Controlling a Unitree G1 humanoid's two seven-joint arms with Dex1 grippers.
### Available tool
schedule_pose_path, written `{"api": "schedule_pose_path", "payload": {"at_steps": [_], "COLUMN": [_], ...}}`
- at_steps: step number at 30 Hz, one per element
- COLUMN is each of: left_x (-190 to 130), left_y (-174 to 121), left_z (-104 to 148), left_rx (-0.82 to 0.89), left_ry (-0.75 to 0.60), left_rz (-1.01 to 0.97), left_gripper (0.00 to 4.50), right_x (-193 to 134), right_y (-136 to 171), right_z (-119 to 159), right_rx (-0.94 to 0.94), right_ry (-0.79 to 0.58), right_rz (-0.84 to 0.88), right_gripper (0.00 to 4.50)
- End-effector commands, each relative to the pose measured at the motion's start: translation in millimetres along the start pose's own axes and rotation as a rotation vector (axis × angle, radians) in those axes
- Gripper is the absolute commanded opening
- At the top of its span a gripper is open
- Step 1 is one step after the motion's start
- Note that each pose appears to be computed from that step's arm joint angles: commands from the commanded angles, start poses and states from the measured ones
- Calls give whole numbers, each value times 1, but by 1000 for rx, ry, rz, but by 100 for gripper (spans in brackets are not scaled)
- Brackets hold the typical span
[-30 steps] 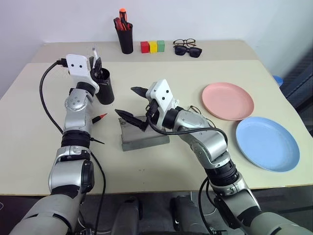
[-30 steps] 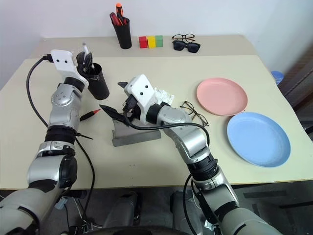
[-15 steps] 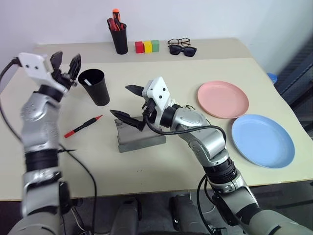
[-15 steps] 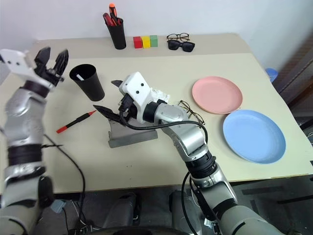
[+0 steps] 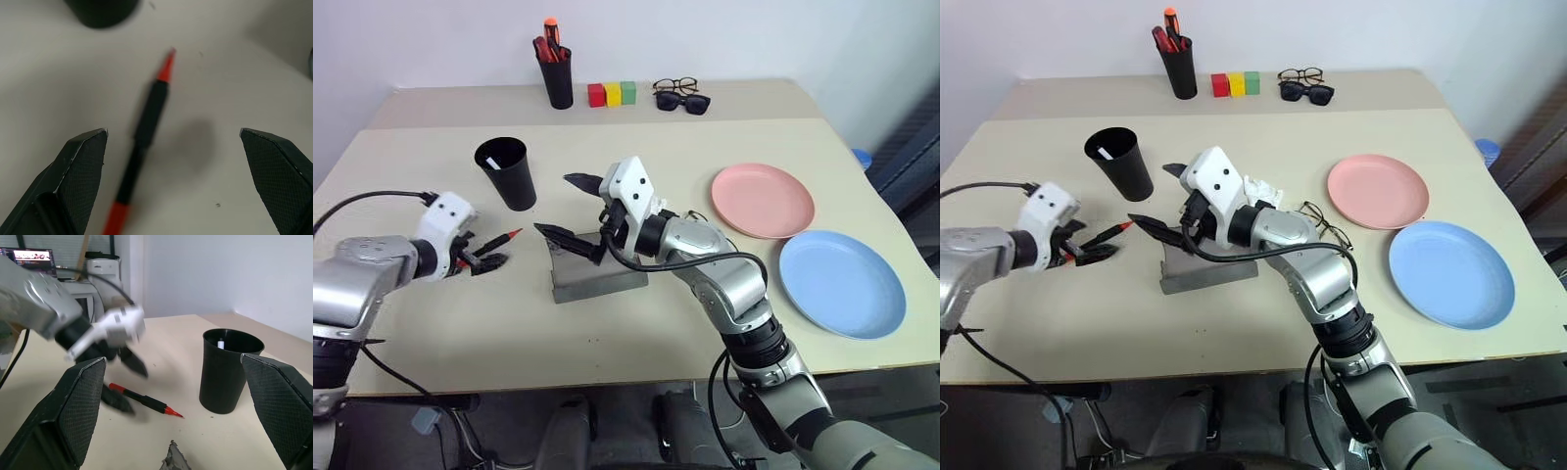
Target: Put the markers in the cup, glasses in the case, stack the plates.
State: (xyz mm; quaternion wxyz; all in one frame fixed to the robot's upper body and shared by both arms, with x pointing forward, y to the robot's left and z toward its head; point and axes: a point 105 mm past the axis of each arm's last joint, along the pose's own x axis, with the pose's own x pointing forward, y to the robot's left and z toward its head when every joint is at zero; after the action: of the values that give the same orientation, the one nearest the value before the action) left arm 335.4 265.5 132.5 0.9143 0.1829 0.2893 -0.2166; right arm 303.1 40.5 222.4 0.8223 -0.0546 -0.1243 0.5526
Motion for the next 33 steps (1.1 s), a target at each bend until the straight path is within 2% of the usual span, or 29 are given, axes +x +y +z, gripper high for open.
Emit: {"api": "schedule_pose_path", "payload": {"at_steps": [1,3,6,13,14,19,23,25,27,29,33], "left_x": [7,13,20,22,21,-9,-36,-45,-57,-62,-52], "left_y": [18,17,14,13,12,-21,-34,-28,-7,14,30], "left_z": [1,2,1,4,11,75,118,141,170,186,194], "left_rx": [-1,-8,-24,-27,-10,155,34,-13,-50,-79,-60], "left_ry": [41,50,75,70,19,-475,-759,-882,-1036,-1100,-1094], "left_rz": [59,36,-8,-27,-32,-140,-197,-136,60,251,418], "left_gripper": [443,443,361,11,4,4,4,4,4,4,4], "right_x": [2,1,0,-3,-3,-3,-2,0,2,3,5], "right_y": [6,6,4,3,4,5,4,-3,-13,-20,-23], "right_z": [13,12,12,10,10,10,11,16,23,27,28], "right_rx": [-28,-29,-32,-33,-32,-31,-34,-29,-26,-30,-32], "right_ry": [-47,-45,-40,-33,-32,-28,-34,-58,-87,-104,-109], "right_rz": [16,11,-2,-20,-19,-15,-14,-49,-98,-128,-140], "right_gripper": [450,450,450,450,450,450,450,450,450,450,450]}}
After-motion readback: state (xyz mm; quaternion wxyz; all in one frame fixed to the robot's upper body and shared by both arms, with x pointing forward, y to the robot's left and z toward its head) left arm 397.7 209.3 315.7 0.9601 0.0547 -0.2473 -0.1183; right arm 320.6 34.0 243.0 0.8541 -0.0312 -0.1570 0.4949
